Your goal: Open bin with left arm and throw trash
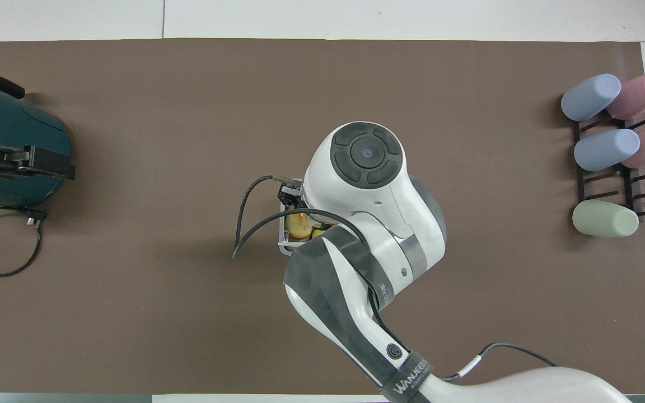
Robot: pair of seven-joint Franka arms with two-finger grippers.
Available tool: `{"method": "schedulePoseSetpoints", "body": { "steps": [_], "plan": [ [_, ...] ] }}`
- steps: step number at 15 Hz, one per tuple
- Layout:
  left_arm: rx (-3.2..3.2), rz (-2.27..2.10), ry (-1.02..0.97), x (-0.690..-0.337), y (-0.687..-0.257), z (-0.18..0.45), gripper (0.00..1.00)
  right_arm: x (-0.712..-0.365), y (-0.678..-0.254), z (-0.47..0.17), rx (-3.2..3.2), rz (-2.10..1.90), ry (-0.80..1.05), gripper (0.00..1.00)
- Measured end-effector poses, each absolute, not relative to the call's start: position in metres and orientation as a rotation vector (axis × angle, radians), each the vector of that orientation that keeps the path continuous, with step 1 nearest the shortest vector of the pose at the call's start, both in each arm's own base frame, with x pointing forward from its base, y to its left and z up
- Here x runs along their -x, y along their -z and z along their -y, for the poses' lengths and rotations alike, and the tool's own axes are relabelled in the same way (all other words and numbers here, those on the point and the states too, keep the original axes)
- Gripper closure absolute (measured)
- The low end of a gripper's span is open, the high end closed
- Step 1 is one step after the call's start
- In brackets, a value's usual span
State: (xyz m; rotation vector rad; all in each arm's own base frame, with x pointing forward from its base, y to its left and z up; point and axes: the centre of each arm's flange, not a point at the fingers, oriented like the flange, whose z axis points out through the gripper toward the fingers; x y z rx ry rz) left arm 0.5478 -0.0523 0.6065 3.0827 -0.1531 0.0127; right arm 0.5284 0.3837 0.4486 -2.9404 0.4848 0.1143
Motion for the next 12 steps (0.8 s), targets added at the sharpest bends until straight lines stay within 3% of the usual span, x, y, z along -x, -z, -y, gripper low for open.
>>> {"method": "schedulePoseSetpoints", "body": {
  "steps": [2,3,9,12],
  "plan": [
    [-3.116,0.168,0.024,-0.550,-0.611,0.048,0.00,-0.532,-0.454,-0.375,2.941,-0.503,-0.114,0.08],
    [-3.122,0.174,0.034,-0.550,-0.610,0.046,0.00,-0.535,-0.457,-0.370,2.942,-0.514,-0.108,0.00],
    [-3.124,0.163,0.050,-0.548,-0.611,0.035,0.00,-0.586,-0.520,-0.267,3.008,-0.444,-0.042,0.00],
    [-3.124,0.165,0.058,-0.546,-0.612,0.035,0.00,-0.595,-0.560,-0.209,3.093,-0.303,-0.016,0.00]
  ]
}}
